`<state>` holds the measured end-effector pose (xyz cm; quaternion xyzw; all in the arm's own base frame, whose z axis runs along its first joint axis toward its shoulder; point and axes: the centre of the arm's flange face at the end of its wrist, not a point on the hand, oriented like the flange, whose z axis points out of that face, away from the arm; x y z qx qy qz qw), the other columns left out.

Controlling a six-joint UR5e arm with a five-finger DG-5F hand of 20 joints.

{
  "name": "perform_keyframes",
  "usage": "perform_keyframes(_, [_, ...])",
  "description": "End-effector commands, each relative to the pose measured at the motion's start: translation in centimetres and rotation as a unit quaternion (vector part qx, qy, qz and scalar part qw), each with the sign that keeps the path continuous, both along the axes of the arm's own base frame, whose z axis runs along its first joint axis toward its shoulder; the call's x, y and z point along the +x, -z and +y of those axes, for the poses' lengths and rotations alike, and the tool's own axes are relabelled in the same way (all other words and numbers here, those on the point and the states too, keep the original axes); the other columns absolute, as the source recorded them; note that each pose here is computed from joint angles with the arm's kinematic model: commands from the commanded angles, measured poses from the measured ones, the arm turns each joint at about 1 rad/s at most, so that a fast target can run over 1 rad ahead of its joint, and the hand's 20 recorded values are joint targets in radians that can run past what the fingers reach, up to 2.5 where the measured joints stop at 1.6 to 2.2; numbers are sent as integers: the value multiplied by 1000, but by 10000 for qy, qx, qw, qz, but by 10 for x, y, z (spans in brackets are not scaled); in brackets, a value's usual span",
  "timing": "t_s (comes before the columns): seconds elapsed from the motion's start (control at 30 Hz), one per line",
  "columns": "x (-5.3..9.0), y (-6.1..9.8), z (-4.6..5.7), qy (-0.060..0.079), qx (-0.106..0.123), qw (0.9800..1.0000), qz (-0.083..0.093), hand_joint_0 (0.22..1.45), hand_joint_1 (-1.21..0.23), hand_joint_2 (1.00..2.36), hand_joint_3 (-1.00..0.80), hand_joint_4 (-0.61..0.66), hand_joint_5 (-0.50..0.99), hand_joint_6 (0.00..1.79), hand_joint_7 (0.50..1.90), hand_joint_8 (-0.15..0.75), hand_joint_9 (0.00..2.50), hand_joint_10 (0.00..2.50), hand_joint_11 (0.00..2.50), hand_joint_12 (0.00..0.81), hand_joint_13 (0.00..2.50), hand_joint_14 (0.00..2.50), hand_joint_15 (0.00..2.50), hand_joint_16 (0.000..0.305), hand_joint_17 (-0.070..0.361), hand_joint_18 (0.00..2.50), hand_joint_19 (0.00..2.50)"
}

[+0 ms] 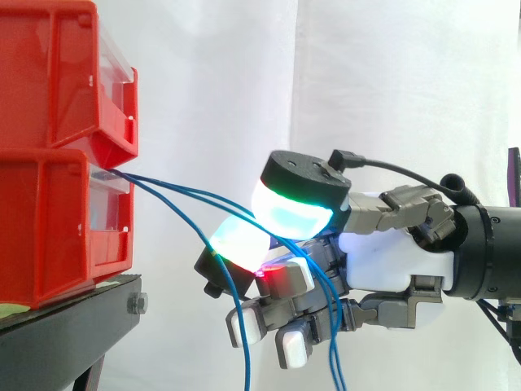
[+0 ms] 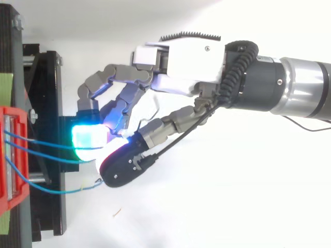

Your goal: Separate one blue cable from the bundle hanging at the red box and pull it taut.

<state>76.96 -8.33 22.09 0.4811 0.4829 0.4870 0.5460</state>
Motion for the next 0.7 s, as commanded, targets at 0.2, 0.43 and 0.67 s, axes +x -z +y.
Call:
perform_keyframes(0.2, [-1,1,1,-6,-3,10000,11,814,-888,1000,-500,203,-199,822,1038,361,977,24,1122,390,756,19,591,42,95,843,627])
perform_keyframes(0.43, [-1,3,1,17,-2,10000,27,757,-907,1000,-500,196,-183,827,1126,357,987,24,1117,388,755,19,584,43,96,859,605])
perform_keyframes(0.67, [-1,2,1,17,7,10000,19,658,-804,1000,-500,192,-189,834,1165,361,996,24,1116,396,740,19,585,44,99,837,646])
